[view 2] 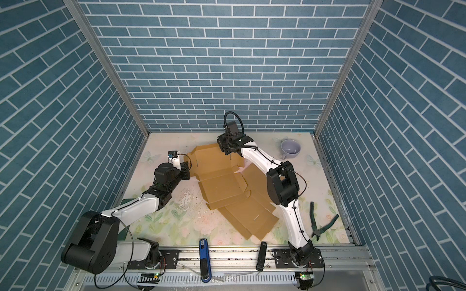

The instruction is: Fold the paper box

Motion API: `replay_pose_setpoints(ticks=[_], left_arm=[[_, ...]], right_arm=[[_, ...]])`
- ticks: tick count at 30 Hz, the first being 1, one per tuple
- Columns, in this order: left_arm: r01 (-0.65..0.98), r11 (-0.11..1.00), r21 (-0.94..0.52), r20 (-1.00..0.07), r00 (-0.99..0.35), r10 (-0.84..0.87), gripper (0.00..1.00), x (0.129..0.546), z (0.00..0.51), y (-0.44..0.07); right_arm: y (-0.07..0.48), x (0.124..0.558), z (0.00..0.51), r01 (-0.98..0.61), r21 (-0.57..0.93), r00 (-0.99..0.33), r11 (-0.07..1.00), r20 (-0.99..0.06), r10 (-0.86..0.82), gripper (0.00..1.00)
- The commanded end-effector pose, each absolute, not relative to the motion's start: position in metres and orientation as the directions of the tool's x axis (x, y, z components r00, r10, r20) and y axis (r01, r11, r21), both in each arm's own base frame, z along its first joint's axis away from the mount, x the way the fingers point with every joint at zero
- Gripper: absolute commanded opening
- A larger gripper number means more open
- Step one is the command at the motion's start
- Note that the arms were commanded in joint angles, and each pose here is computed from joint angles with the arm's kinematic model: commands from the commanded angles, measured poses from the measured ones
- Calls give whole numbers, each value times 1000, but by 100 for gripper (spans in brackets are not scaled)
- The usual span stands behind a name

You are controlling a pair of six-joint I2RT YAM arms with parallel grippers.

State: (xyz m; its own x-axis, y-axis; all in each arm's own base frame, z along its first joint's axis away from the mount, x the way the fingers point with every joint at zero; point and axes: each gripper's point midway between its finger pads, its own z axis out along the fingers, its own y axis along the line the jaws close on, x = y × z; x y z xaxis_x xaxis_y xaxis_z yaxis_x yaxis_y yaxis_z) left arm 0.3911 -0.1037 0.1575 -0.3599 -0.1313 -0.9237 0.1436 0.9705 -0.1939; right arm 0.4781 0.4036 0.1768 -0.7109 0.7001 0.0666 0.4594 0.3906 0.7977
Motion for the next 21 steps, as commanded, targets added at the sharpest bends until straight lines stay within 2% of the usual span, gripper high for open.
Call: replay_pose_setpoints(ticks=[1,7,16,21], left_arm=[[137,971,-197,-939,-311,-147,0,400,172,-105],[144,969,-200,-939,-310,-148,0,403,172,-109],[172,966,-192,-941,-313,-131,0,399,174,-116],[180,966,-186,-939,-321,-121,0,398,174,-118]], right_arm=[[399,464,182,481,789,-704,381,89,705,24],[397,455,170,500,779,-699,379,104,708,23],[403,464,167,490,792,-699,364,107,707,24],[406,466,163,489,797,-697,354,114,708,14]])
